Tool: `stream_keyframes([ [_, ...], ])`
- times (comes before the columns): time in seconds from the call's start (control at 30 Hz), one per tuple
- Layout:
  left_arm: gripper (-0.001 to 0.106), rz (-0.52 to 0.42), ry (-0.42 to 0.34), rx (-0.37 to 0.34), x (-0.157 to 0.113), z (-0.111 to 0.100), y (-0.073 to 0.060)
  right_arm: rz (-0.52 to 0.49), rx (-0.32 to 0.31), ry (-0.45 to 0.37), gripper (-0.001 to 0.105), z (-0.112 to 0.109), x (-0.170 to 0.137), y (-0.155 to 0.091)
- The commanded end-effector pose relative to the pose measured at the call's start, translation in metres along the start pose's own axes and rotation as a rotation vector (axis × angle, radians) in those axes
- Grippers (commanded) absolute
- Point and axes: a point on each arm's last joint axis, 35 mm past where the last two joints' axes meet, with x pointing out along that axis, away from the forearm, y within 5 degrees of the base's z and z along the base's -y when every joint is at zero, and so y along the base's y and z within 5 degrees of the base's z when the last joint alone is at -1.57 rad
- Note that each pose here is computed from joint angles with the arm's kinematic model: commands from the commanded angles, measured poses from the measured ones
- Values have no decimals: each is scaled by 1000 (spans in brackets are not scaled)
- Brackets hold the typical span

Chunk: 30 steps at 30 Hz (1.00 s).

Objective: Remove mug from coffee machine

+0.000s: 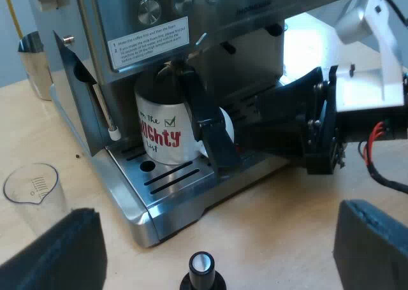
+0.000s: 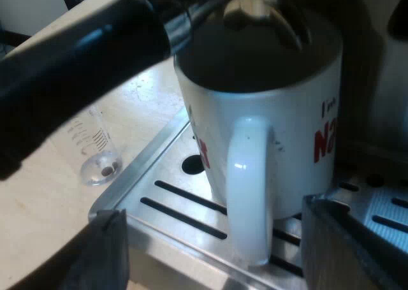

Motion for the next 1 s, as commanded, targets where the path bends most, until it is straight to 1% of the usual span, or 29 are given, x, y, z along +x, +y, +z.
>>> stream_keyframes([
  [0.03, 79, -4, -7, -1, -1, 1, -1, -15, -8, -17, 59, 0, 4, 0],
  [0.3, 79, -4, -7, -1, -1, 1, -1, -29, -10, -3, 59, -9, 18, 3],
  [0.37, 79, -4, -7, -1, -1, 1, -1, -32, -16, -5, 59, -7, 21, 3],
  [0.67, 79, -4, -7, -1, -1, 1, -1, -107, -15, 1, 59, -3, 41, 1],
  [0.93, 79, -4, -7, -1, -1, 1, -1, -125, -9, 0, 59, -1, 44, -5],
  [1.0, 79, -4, -7, -1, -1, 1, -1, -125, -9, 0, 55, -1, 44, -4],
])
